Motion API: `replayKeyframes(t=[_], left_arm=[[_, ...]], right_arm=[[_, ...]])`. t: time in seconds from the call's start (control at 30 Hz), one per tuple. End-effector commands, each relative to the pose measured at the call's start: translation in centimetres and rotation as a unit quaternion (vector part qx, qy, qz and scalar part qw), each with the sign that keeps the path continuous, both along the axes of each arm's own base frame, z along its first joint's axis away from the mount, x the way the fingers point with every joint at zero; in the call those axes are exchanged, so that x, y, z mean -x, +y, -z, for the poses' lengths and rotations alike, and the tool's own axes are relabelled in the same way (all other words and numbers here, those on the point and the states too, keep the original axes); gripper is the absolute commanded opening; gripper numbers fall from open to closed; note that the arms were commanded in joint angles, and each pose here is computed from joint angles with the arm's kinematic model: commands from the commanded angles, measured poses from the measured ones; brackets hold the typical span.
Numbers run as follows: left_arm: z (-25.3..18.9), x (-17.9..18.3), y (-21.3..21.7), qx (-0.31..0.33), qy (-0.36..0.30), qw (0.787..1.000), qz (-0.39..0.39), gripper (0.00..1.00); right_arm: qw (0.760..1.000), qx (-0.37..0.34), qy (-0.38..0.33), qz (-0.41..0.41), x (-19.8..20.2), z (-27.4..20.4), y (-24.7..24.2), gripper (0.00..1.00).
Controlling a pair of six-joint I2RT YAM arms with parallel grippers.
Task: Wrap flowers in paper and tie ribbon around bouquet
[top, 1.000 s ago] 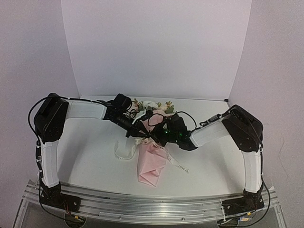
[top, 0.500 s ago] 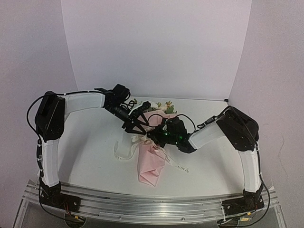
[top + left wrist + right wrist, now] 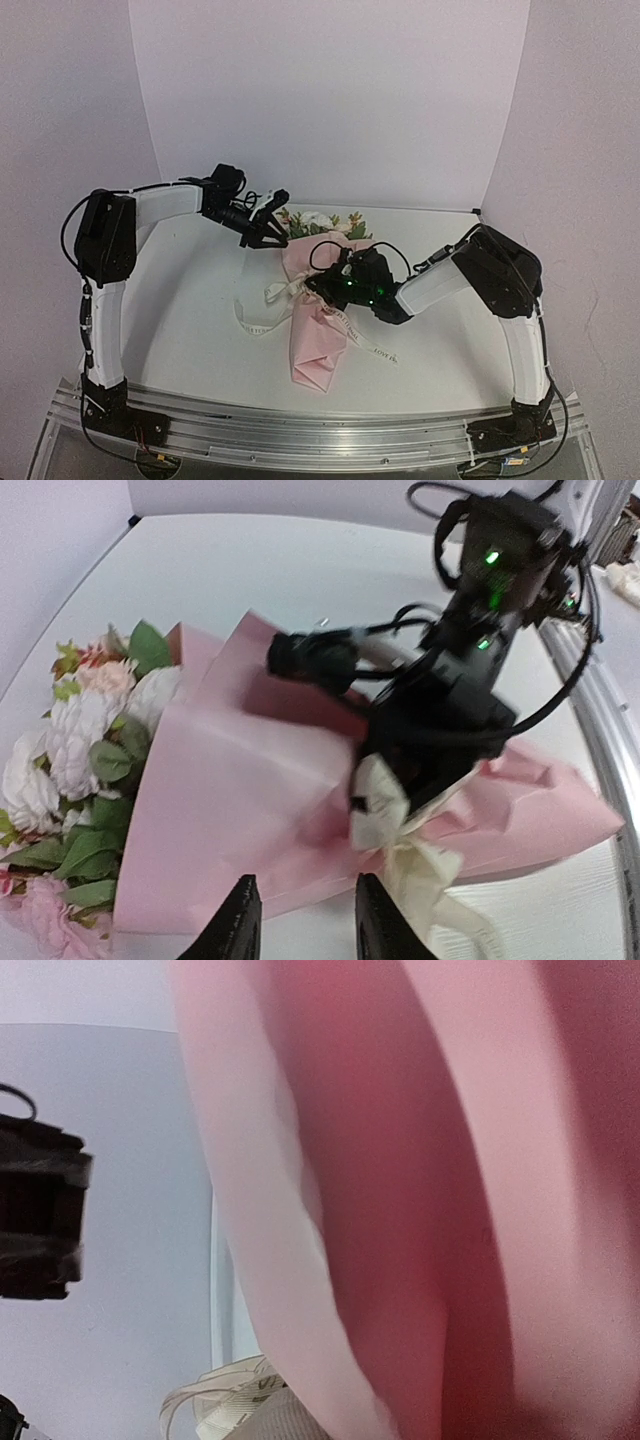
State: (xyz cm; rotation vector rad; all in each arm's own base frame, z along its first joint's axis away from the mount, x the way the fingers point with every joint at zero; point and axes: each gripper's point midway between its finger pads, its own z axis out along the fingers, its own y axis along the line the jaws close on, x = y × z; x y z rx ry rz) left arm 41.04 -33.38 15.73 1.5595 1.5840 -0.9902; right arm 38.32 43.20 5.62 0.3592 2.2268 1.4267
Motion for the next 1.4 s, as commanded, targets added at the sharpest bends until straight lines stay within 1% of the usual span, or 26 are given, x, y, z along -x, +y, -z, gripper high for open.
replayKeyframes(t=[0.0,0.13,0.2,0.33,0.4,0.57,0.73,0.83,0.93,1.1,1.17,1.23,1.37], left_arm=[[4.5,-2.3,-3.0,-0.017,-0.039,0.999,-0.011,0.29],[4.7,-2.0,-4.9,0.009,-0.053,0.998,0.018,0.31],[5.0,-1.6,-5.4,0.010,-0.061,0.998,0.027,0.33],[5.6,-1.2,-5.9,0.011,-0.065,0.997,0.037,0.33],[5.1,-0.3,-5.8,0.020,-0.063,0.996,0.058,0.34],[4.2,2.2,-4.8,0.030,-0.052,0.992,0.109,0.42],[4.1,3.6,-4.1,0.027,-0.058,0.988,0.140,0.47],[4.3,3.7,-4.7,0.026,-0.060,0.988,0.142,0.48],[5.0,3.9,-5.1,0.016,-0.076,0.986,0.148,0.48],[4.7,4.2,-5.6,0.021,-0.088,0.983,0.161,0.48],[4.7,4.4,-5.6,0.020,-0.094,0.981,0.166,0.47],[4.8,4.5,-5.7,0.018,-0.094,0.981,0.167,0.41],[4.9,4.4,-5.7,0.011,-0.095,0.981,0.166,0.26]], right_arm=[[1.000,0.013,-0.002,-0.003,-0.3,1.1,0.1,0.00],[1.000,0.016,-0.004,0.001,-0.3,0.9,-0.1,0.00],[1.000,0.019,-0.007,0.004,-0.4,0.8,-0.3,0.00],[1.000,0.023,-0.011,0.002,-0.4,0.5,-0.2,0.00],[1.000,0.025,-0.010,0.004,-0.5,0.6,-0.3,0.00],[0.999,0.035,-0.017,0.010,-0.8,0.3,-0.5,0.00],[0.998,0.048,-0.029,0.007,-1.1,-0.3,-0.4,0.00],[0.998,0.048,-0.029,0.001,-1.2,-0.3,-0.1,0.00],[0.998,0.047,-0.036,-0.004,-1.4,-0.8,0.2,0.00],[0.997,0.054,-0.053,-0.008,-1.6,-1.7,0.4,0.00],[0.997,0.055,-0.058,-0.017,-1.6,-2.0,0.7,0.00],[0.996,0.052,-0.062,-0.028,-1.5,-2.2,1.1,0.00],[0.995,0.053,-0.073,-0.036,-1.4,-2.7,1.2,0.00]])
